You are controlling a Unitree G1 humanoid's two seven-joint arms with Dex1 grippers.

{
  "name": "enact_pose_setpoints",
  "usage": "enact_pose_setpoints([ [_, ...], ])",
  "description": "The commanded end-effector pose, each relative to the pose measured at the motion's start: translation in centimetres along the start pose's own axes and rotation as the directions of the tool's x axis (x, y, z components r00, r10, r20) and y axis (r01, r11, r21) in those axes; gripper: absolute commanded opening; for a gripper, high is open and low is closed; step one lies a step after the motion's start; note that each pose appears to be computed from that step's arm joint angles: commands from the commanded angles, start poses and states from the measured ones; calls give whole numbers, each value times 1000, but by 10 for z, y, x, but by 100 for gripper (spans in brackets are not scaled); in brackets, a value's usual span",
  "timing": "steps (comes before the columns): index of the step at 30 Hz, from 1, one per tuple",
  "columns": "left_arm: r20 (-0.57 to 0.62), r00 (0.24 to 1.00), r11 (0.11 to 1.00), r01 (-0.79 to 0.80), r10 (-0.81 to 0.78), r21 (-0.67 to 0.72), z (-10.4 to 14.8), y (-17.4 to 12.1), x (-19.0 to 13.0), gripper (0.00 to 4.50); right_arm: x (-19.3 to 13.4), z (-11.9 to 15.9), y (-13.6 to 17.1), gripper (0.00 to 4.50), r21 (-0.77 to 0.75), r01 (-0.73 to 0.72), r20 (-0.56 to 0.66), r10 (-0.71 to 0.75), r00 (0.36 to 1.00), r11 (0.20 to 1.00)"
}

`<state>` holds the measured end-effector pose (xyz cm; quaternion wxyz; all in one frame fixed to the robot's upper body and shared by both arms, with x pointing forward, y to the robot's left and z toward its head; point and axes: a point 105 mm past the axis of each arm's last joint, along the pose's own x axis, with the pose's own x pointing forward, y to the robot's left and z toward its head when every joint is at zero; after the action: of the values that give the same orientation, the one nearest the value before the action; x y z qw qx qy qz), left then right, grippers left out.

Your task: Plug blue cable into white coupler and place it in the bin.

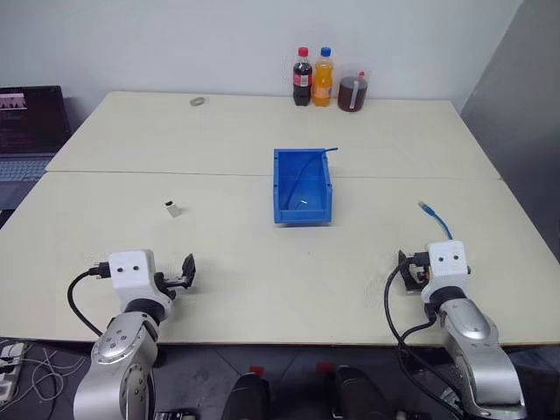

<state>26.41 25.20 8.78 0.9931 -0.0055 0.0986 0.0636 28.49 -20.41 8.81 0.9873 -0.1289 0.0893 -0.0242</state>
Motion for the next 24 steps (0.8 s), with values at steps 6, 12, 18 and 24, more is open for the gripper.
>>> enact_pose_setpoints([
  [6,49,999,1000,-14,13,15,14,1,-2,450,-2,17,-1,410,-2,13,67,-13,998,1000],
  [12,69,996,997,57,-61,49,20,-7,-1,450,-1,19,-2,410,-2,19,73,-18,997,1000],
  [18,108,910,884,354,-401,307,66,-46,13,450,1,24,-9,410,-16,35,87,-33,996,999],
  [24,22,532,483,749,-846,453,111,-143,9,450,5,31,-14,410,-33,40,107,-37,994,999],
])
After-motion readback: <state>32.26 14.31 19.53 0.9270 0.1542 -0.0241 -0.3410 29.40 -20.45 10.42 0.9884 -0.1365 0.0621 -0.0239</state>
